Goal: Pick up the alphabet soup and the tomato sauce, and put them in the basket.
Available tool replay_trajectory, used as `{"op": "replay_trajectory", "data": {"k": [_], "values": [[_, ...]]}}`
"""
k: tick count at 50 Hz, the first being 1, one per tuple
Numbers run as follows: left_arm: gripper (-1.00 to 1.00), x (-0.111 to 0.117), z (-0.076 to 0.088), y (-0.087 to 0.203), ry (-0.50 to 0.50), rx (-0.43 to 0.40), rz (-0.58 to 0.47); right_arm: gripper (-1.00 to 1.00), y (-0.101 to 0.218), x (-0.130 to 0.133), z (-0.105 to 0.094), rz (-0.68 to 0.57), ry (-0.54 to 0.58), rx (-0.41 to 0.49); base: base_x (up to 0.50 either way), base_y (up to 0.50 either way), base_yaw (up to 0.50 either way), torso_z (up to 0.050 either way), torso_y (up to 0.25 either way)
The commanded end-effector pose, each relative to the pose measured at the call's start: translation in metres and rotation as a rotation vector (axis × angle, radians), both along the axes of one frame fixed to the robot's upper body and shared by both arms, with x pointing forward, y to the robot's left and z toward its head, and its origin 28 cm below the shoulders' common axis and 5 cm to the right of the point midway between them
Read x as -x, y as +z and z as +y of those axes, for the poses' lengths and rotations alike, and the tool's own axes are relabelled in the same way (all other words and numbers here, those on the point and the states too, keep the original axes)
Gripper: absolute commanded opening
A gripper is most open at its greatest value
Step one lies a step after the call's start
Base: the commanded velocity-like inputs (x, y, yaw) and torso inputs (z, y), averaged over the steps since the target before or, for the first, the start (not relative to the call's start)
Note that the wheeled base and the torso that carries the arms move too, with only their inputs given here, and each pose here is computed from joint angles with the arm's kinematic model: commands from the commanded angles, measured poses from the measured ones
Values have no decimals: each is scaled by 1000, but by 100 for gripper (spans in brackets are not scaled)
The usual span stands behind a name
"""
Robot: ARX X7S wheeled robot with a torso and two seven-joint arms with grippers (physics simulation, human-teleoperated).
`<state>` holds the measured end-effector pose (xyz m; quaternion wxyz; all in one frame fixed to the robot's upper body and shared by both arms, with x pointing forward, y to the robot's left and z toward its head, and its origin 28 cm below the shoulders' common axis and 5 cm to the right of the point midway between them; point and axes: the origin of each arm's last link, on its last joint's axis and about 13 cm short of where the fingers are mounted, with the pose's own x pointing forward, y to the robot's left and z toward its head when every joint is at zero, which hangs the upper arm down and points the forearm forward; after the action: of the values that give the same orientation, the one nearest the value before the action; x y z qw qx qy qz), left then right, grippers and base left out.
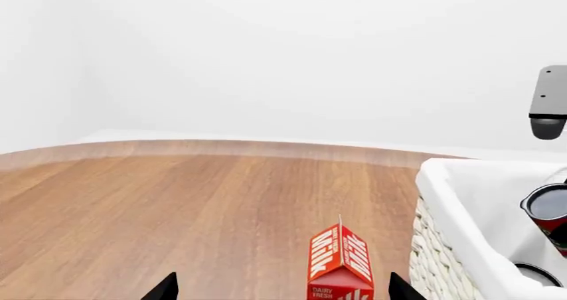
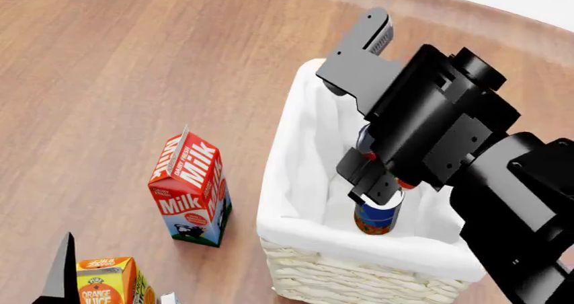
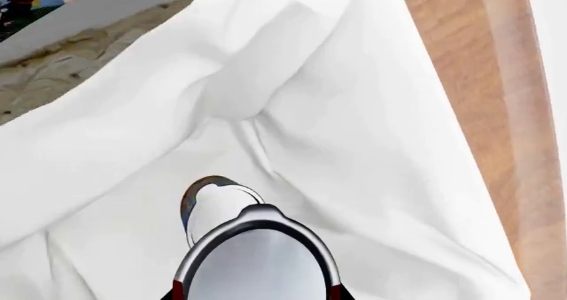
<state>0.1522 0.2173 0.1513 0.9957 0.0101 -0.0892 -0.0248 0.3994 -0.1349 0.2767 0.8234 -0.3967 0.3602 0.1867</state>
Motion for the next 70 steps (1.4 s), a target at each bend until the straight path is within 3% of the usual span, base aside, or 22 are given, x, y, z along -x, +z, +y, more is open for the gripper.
{"op": "replay_trajectory", "data": {"k": [1, 35, 70], "values": [[100, -7, 0, 2, -17, 43, -43, -100, -6, -5, 14, 5, 63, -37, 0, 0, 0, 0, 0], [100, -9, 5, -5, 3, 46, -44, -100, -19, -24, 23, 10, 65, -47, 0, 0, 0, 0, 0], [100, -9, 5, -6, 5, 46, -38, -100, -25, -24, 22, 13, 40, -10, 0, 0, 0, 0, 0]]}}
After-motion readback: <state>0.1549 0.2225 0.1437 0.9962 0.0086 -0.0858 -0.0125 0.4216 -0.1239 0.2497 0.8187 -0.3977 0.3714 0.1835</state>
